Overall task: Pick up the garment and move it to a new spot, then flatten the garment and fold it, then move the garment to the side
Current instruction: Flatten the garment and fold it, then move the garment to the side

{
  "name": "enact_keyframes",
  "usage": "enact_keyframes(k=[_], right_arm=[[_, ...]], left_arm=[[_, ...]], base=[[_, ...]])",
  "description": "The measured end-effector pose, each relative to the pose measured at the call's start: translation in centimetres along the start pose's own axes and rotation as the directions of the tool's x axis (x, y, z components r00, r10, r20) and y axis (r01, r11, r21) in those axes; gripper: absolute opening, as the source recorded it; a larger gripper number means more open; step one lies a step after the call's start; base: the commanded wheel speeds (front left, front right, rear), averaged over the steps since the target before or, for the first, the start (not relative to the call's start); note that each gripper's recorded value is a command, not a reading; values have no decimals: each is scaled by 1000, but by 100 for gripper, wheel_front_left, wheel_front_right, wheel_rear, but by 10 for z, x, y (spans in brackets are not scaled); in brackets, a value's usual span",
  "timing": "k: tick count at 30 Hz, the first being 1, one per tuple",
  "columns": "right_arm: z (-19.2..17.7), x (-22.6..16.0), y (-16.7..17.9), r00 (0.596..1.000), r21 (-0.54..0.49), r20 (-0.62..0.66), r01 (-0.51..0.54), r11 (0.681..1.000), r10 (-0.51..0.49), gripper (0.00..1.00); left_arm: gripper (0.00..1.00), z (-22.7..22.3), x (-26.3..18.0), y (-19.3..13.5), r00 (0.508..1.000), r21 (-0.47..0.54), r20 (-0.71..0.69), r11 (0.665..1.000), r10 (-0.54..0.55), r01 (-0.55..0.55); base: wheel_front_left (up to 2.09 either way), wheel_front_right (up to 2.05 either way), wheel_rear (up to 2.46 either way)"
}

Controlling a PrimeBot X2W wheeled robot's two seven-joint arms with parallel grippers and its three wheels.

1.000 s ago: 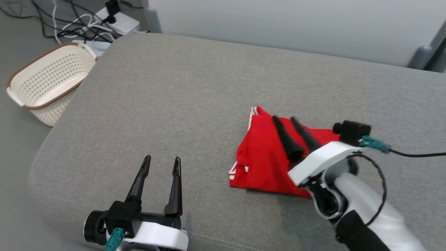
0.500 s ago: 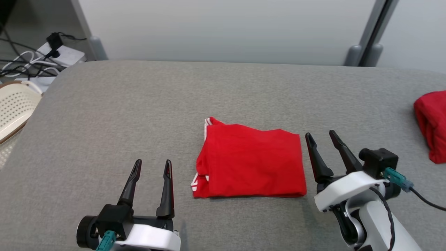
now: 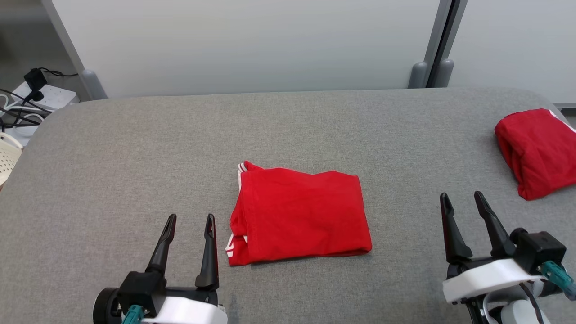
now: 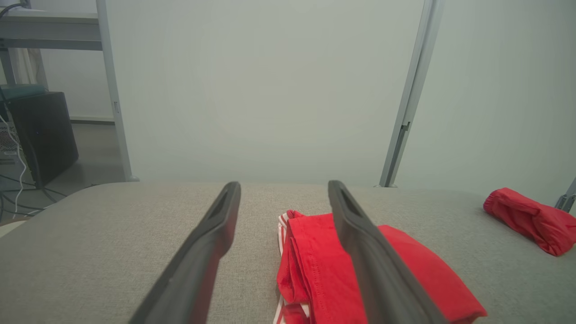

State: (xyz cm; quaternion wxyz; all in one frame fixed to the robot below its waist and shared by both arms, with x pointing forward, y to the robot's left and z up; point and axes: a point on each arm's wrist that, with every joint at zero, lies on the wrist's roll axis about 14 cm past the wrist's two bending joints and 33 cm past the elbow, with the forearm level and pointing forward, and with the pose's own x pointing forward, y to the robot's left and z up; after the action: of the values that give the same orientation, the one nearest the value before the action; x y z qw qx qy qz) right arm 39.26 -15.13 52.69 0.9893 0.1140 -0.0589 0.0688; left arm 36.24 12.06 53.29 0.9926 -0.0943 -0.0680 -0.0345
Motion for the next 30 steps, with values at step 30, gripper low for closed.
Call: enact_keyframes(k=[30], right_arm=[[-7, -40, -2, 999, 27, -14, 32, 999, -32, 100]], left_arm=[[100, -1, -26, 14, 999, 13, -9, 999, 30, -30]], base=[[0, 0, 0]])
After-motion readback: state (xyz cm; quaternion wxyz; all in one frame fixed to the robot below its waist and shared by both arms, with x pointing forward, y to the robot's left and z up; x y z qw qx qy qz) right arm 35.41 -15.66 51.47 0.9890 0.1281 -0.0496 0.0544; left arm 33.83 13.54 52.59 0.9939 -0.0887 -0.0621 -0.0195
